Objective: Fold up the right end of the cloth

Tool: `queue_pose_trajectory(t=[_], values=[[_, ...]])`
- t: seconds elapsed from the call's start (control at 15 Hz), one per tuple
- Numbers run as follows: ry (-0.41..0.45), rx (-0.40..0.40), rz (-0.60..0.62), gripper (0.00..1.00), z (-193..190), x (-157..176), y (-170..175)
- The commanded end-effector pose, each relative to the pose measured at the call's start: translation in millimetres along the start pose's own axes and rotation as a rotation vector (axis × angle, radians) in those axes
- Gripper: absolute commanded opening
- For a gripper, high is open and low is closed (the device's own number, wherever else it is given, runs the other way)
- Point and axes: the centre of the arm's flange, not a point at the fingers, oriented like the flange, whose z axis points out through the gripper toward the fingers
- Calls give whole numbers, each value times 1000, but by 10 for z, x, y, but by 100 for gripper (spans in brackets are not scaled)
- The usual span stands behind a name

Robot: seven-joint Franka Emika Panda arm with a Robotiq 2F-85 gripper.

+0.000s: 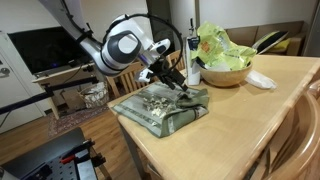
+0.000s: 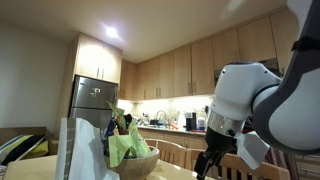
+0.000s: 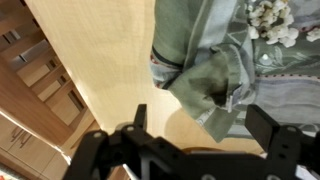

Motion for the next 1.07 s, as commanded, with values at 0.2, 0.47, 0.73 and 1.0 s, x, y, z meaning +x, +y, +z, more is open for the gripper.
queue_pose_trajectory(t=[0.2,0.47,0.73,1.0], values=[[98,156,-23,100,-440,-135,1],[86,125,-7,100,-357,-83,-62],[86,128,-6,100,-365,-85,-67],[86,129,-7,100,-365,-85,-68]])
